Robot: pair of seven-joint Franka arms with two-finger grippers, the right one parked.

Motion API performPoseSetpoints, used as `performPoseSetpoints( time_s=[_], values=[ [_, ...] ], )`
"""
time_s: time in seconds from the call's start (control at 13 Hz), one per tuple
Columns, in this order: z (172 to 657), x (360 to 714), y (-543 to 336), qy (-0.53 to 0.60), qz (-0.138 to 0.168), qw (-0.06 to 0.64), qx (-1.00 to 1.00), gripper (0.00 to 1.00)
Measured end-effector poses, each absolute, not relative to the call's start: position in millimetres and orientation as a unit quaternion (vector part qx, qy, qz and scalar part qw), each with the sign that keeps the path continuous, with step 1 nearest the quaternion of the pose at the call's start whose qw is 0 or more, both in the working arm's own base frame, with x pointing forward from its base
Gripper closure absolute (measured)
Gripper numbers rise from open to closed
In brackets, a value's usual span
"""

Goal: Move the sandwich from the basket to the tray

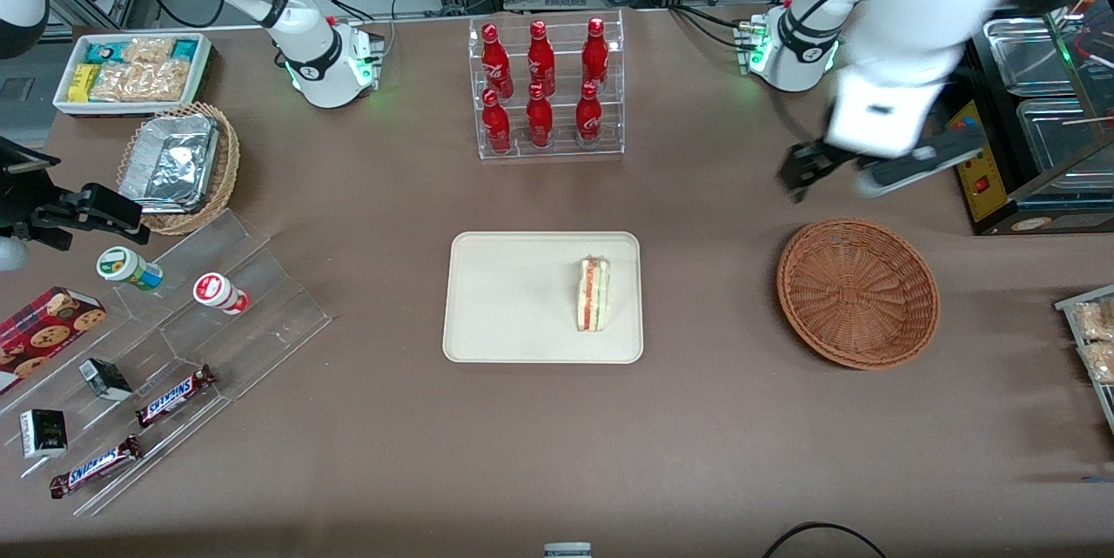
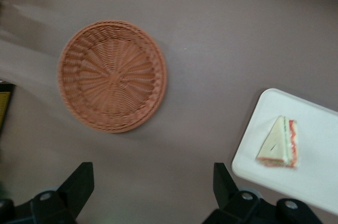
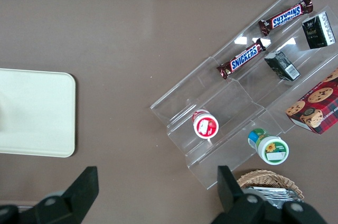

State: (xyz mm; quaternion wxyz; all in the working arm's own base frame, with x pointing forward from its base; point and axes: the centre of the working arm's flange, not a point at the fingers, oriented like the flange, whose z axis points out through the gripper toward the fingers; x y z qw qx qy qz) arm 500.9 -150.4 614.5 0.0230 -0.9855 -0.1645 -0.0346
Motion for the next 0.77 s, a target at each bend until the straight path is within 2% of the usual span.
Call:
performPoseSetpoints(
  time_s=[0.15,0.38,0.54,0.77],
  values=[
    [635.0,491.1,-87.8,-0.134,-0.013,0.008,-0.991,0.00],
    [637.0,487.4,-25.6,-0.097,0.005,0.003,-0.995,0.00],
    [631.6,485.9,-12.2,-0.095,0.019,0.004,-0.995,0.00],
    [630.5,487.5,-15.5,-0.088,0.020,0.004,-0.996,0.00]
  ],
)
